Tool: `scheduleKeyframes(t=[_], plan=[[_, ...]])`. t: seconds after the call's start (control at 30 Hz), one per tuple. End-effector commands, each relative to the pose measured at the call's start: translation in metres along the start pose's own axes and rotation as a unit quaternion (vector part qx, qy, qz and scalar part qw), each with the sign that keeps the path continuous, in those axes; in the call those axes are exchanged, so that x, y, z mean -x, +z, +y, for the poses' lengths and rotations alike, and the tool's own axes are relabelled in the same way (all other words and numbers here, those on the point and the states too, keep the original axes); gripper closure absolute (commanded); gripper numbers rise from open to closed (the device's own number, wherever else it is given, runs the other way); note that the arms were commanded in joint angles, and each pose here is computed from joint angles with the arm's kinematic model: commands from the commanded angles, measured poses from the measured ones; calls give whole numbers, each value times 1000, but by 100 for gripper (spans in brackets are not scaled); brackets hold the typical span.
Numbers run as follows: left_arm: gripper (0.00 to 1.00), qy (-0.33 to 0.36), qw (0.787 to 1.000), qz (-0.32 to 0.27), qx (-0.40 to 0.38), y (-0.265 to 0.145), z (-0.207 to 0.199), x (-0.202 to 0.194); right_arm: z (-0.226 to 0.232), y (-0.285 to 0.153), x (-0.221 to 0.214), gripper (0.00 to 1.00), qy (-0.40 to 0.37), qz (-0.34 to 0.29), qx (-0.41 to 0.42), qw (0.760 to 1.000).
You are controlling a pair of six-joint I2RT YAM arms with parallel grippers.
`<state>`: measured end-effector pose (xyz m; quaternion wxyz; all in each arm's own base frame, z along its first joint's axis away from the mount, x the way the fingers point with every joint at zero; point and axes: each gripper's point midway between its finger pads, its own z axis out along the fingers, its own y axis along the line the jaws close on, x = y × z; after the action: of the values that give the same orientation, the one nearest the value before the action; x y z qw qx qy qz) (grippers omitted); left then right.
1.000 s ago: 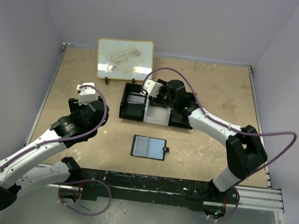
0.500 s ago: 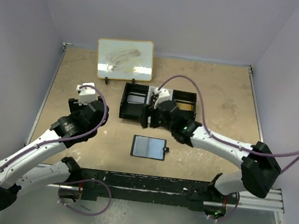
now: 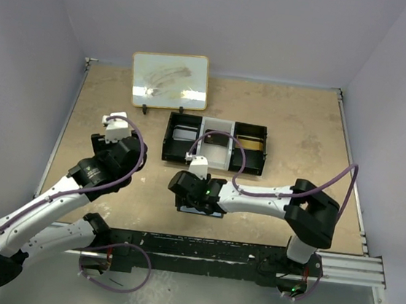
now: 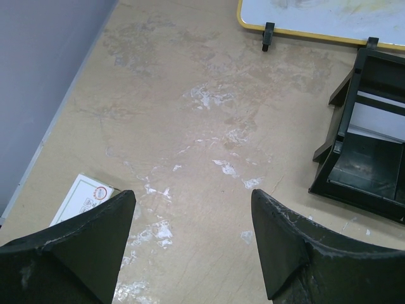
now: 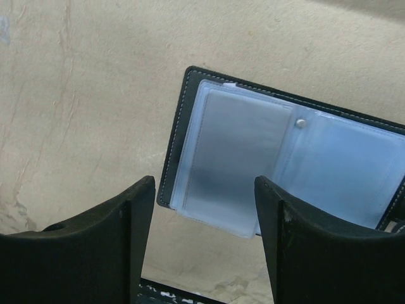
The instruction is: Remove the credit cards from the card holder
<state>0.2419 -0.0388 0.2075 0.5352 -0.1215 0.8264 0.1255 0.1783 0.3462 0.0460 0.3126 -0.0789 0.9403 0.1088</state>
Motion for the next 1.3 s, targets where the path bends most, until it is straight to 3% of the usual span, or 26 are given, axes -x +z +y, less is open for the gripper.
scheduleKeyframes(t=[0.0,0.43,0.6,0.9,1.03,1.17,1.27], plan=[[28,-20,1000,-15,7,-2,2,15,-9,-7,19,34,34,-27,-44,998],[29,-18,1000,-14,8,-2,2,13,-13,21,-15,35,29,19,-54,998],[29,-15,1000,-11,7,-1,0,12,-18,23,-19,42,37,23,-55,998],[29,-8,1000,-5,4,1,-3,9,2,16,-8,54,76,23,100,992],[29,-5,1000,3,-5,1,-8,6,-4,16,-3,58,101,20,124,987],[31,-14,997,31,-75,-3,-33,-4,-7,15,-2,64,117,18,148,982],[32,-47,977,76,-191,-19,-76,-17,-9,14,-2,65,134,14,163,977]])
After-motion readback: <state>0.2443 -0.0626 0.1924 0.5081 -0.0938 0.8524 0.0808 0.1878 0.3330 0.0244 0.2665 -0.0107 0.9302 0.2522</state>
